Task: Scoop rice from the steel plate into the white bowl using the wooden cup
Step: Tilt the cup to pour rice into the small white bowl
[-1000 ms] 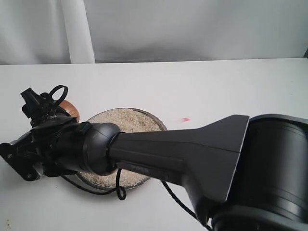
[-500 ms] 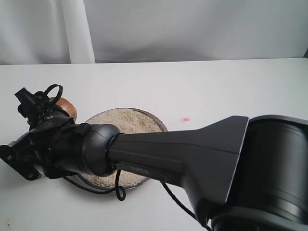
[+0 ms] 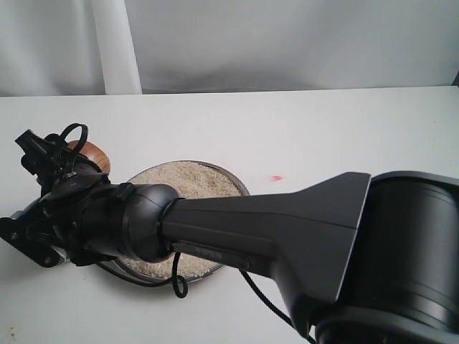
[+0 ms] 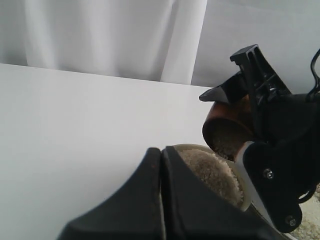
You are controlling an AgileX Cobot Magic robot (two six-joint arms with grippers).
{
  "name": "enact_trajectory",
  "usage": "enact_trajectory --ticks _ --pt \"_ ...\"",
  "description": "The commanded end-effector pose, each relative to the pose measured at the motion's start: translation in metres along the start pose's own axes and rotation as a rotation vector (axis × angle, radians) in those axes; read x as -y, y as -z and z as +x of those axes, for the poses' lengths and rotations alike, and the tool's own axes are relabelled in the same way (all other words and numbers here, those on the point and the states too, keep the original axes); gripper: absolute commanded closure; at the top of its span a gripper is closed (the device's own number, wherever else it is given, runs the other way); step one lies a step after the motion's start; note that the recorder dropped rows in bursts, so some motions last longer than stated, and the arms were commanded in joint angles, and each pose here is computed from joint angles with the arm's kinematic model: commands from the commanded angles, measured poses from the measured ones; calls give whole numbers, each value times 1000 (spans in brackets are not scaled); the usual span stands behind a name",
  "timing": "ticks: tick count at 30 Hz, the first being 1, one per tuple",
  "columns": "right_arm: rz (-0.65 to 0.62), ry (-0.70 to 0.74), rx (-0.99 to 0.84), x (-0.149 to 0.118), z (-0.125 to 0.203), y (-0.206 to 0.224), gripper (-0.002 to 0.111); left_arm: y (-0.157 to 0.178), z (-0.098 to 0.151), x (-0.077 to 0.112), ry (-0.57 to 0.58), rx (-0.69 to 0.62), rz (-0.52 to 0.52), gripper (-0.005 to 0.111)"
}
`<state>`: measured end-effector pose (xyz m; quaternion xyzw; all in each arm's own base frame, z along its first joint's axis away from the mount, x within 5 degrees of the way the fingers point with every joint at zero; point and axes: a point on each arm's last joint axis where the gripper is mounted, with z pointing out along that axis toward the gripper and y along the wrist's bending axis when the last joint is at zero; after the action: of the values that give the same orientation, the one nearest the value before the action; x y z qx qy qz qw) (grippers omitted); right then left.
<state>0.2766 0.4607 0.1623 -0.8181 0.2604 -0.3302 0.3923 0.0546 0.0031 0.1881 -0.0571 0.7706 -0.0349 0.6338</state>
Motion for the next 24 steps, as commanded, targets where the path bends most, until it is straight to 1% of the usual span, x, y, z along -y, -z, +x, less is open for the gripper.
enact_trajectory --ticks 1,5,7,9,12,15,17,21,24 --pt "31 11 10 7 1 3 108 0 0 0 5 3 3 107" --pt "51 39 7 10 2 3 108 0 0 0 5 3 3 107" --pt "67 10 6 16 2 3 108 0 0 0 5 3 3 107" --pt "99 -16 2 27 4 4 108 0 0 0 5 3 3 107" --pt "130 -15 10 37 4 6 108 0 0 0 5 3 3 107" --pt "108 20 -16 35 6 6 108 0 0 0 5 3 3 107" --pt "75 28 -28 29 6 3 108 0 0 0 5 3 3 107" --pt "66 41 -12 22 0 -3 108 0 0 0 5 3 3 107" --pt "69 95 7 19 -6 -4 108 0 0 0 5 3 3 107"
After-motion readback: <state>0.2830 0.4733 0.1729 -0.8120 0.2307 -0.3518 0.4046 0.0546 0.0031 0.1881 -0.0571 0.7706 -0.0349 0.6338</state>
